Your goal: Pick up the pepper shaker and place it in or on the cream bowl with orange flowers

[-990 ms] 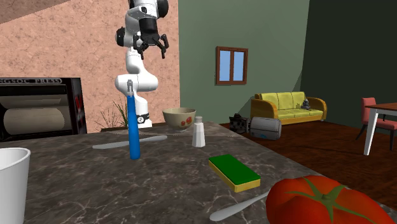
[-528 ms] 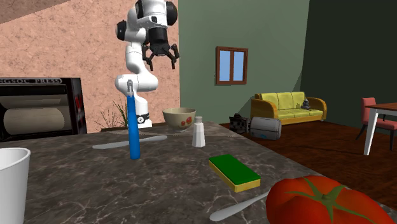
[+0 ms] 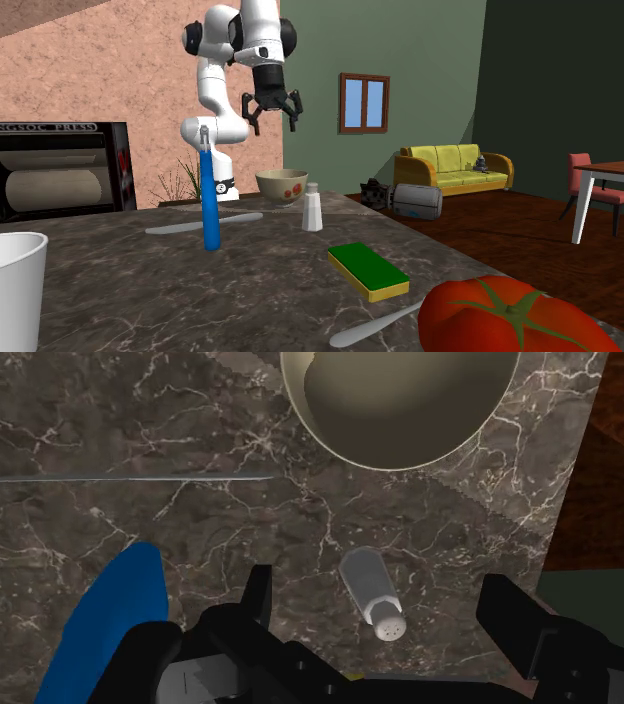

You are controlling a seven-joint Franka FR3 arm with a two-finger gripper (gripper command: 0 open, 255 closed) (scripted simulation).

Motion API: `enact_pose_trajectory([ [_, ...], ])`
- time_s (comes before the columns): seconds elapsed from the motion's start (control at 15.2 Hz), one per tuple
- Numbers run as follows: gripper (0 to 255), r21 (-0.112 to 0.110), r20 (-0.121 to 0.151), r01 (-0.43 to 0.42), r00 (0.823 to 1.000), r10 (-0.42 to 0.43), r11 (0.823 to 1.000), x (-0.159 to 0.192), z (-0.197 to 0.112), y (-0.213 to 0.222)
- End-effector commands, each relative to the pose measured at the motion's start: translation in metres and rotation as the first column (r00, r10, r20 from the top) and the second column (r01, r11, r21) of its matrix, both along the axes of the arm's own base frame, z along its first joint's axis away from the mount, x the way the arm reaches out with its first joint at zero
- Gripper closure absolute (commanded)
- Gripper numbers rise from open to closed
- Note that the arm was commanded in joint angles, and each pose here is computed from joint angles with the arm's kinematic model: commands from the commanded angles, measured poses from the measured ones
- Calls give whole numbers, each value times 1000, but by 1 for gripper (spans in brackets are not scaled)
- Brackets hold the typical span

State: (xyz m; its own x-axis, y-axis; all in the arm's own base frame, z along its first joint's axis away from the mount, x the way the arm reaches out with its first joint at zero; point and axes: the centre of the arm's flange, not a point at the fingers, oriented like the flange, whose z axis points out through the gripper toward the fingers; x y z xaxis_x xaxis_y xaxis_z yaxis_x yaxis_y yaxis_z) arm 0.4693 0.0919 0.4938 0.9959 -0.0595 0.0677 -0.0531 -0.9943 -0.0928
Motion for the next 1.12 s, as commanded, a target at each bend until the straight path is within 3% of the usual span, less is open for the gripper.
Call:
enact_pose_trajectory([
  [0.0, 0, 1, -1, 7, 1000, -7, 1000, 22, -16, 10],
  [0.66, 0, 1, -10, 38, 999, -38, 999, 119, -92, 46],
  [1.06, 0, 1, -10, 38, 999, -38, 999, 121, -124, 49],
])
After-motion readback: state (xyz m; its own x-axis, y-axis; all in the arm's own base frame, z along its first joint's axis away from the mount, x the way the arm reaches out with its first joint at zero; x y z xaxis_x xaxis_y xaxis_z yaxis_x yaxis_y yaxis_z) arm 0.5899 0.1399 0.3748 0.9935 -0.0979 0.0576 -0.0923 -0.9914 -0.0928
